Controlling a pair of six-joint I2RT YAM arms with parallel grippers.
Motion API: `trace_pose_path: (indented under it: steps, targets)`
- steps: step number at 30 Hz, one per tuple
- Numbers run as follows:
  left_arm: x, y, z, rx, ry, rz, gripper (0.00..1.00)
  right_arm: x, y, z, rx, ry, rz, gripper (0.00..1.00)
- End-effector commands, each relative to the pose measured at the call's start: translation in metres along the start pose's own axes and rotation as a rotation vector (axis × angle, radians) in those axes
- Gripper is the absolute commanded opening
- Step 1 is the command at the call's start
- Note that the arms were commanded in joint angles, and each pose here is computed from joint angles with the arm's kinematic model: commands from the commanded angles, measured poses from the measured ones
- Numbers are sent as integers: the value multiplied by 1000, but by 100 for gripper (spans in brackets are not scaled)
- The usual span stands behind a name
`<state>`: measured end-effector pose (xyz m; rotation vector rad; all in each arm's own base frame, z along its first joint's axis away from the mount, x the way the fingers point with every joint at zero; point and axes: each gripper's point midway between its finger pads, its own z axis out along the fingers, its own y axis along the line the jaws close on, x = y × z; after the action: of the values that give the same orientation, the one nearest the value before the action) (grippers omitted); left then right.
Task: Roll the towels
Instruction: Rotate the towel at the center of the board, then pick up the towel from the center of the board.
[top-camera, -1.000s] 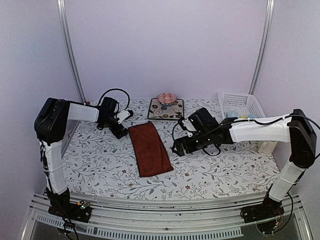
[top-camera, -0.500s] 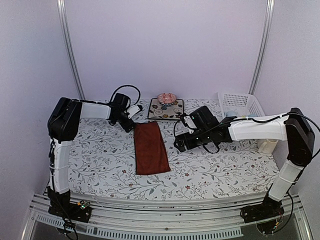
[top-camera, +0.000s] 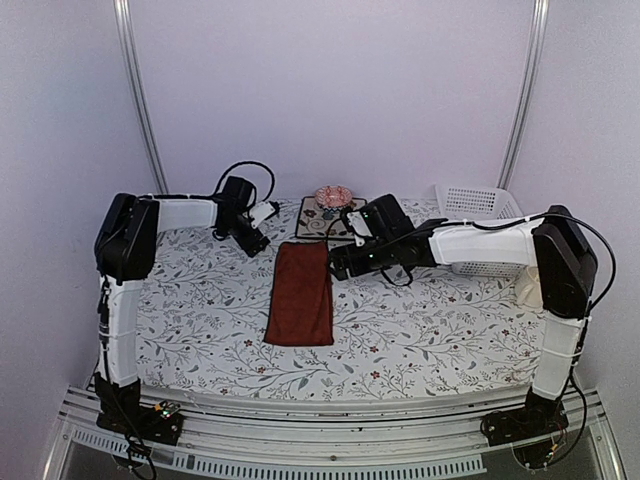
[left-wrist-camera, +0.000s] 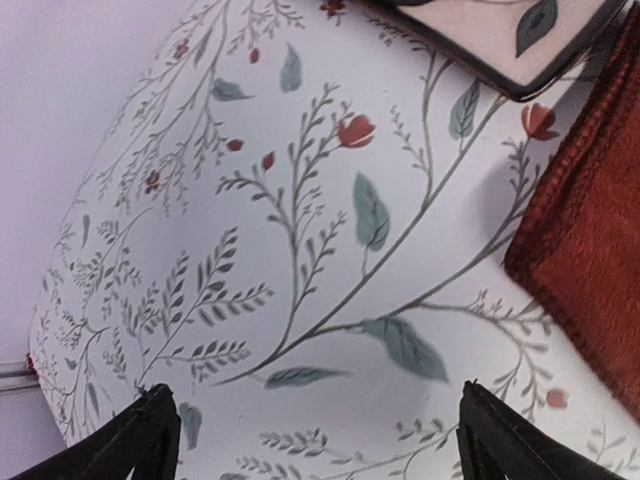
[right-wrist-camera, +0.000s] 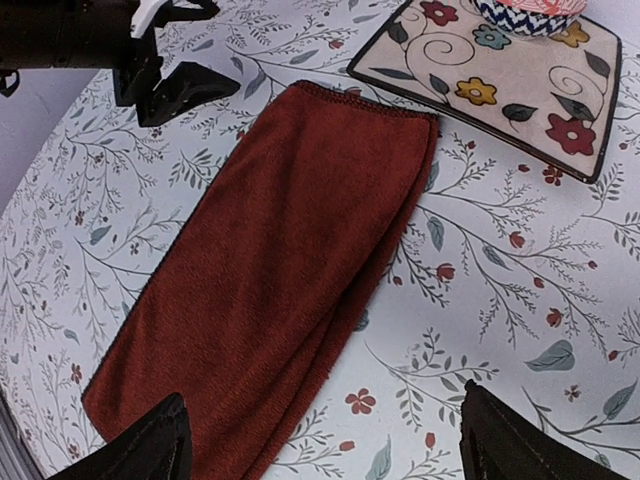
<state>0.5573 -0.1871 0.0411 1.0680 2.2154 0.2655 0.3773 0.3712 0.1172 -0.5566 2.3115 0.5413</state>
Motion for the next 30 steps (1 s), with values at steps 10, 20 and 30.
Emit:
trace_pose_path:
  steps: [10, 20, 30]
  targets:
    - [-21, -57, -99, 203, -233, 44, 93, -32, 26, 57, -300, -19, 83, 70]
    - [-28, -90, -49, 218, -162, 47, 83, 19, 22, 69, -348, 79, 166, 54]
    - [-27, -84, -26, 163, -130, 50, 77, 30, 22, 75, -401, 102, 175, 38]
